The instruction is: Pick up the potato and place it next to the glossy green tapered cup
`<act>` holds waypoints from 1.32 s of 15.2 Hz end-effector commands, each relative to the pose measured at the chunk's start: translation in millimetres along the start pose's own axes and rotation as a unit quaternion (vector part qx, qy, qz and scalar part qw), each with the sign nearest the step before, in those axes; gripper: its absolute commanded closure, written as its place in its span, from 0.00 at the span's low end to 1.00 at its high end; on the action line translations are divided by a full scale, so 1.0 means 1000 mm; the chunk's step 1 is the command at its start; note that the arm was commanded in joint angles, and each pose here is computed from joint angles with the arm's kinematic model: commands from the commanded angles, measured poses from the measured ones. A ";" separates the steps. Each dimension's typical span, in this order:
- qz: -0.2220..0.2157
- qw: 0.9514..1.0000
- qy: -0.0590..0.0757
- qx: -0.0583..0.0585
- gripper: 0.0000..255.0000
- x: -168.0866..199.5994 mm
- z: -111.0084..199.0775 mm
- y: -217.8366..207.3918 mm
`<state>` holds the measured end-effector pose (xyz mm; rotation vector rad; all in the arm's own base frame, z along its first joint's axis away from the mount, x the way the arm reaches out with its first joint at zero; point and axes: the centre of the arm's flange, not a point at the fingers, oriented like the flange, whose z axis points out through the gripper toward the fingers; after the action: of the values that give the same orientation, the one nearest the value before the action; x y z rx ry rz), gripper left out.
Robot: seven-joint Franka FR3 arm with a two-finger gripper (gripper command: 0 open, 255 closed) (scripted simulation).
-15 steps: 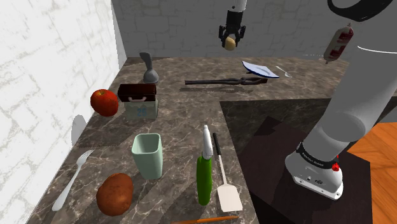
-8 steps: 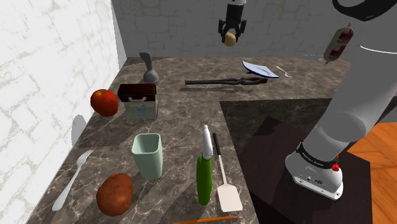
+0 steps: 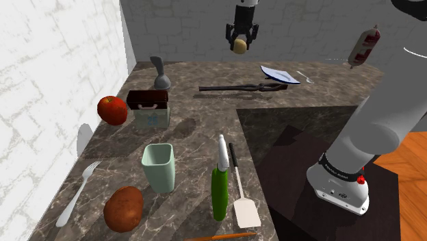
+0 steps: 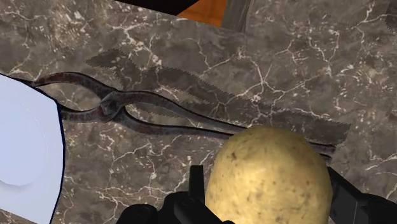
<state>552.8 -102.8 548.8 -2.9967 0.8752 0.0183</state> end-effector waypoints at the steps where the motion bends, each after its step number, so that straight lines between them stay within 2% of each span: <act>1: 0.001 1.000 0.000 0.000 1.00 -0.022 0.003 -0.024; 20: 0.001 1.000 0.000 0.000 1.00 -0.193 0.009 -0.208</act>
<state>503.4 162.3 545.1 -2.9972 0.8758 0.0177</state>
